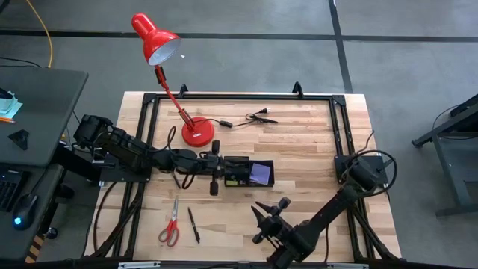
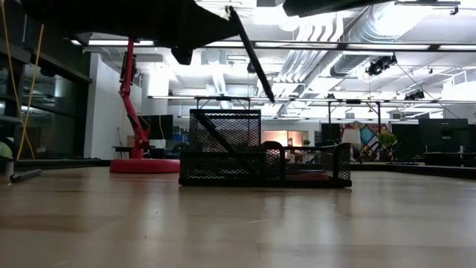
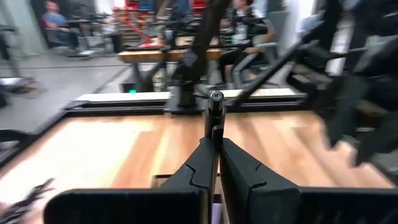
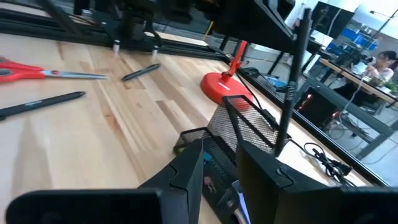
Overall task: Pick and place office supplies into organizer
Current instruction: Put the top right black pen into the black desk organizer
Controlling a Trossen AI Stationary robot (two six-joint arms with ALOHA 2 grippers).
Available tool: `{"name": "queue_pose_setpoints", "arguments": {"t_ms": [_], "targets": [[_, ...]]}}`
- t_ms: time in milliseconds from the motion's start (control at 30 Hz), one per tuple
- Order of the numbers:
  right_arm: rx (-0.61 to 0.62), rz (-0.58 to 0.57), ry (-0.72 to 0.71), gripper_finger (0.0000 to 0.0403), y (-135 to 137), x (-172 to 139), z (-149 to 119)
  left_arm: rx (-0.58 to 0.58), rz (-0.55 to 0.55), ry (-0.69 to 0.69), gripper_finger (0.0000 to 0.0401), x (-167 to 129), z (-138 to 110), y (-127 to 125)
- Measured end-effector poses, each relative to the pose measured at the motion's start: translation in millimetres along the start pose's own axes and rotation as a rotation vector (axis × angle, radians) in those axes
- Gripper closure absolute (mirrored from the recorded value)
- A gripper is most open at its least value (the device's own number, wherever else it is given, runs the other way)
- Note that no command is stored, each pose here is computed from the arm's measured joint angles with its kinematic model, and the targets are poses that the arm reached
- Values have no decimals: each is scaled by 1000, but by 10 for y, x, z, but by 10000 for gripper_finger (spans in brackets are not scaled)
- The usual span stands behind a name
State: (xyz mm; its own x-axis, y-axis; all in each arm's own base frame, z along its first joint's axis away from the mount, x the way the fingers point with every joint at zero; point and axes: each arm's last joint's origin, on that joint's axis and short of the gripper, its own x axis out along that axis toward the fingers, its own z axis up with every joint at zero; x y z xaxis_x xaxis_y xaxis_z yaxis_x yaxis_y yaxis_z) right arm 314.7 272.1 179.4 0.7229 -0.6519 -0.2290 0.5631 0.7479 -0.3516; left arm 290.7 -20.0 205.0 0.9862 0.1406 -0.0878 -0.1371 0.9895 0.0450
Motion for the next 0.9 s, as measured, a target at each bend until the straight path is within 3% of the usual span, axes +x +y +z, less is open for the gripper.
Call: {"name": "queue_pose_setpoints", "arguments": {"t_ms": [467, 700, 900], "targets": [[-1, 20, -3, 315, 16, -77, -15, 60, 202, 28, 394, -19, -4, 61], [-1, 20, -1, 316, 16, -74, -14, 127, 287, 47, 394, -68, -10, -74], [0, 18, -2, 316, 14, -67, -13, 175, 277, 60, 394, -126, -21, -247]]}}
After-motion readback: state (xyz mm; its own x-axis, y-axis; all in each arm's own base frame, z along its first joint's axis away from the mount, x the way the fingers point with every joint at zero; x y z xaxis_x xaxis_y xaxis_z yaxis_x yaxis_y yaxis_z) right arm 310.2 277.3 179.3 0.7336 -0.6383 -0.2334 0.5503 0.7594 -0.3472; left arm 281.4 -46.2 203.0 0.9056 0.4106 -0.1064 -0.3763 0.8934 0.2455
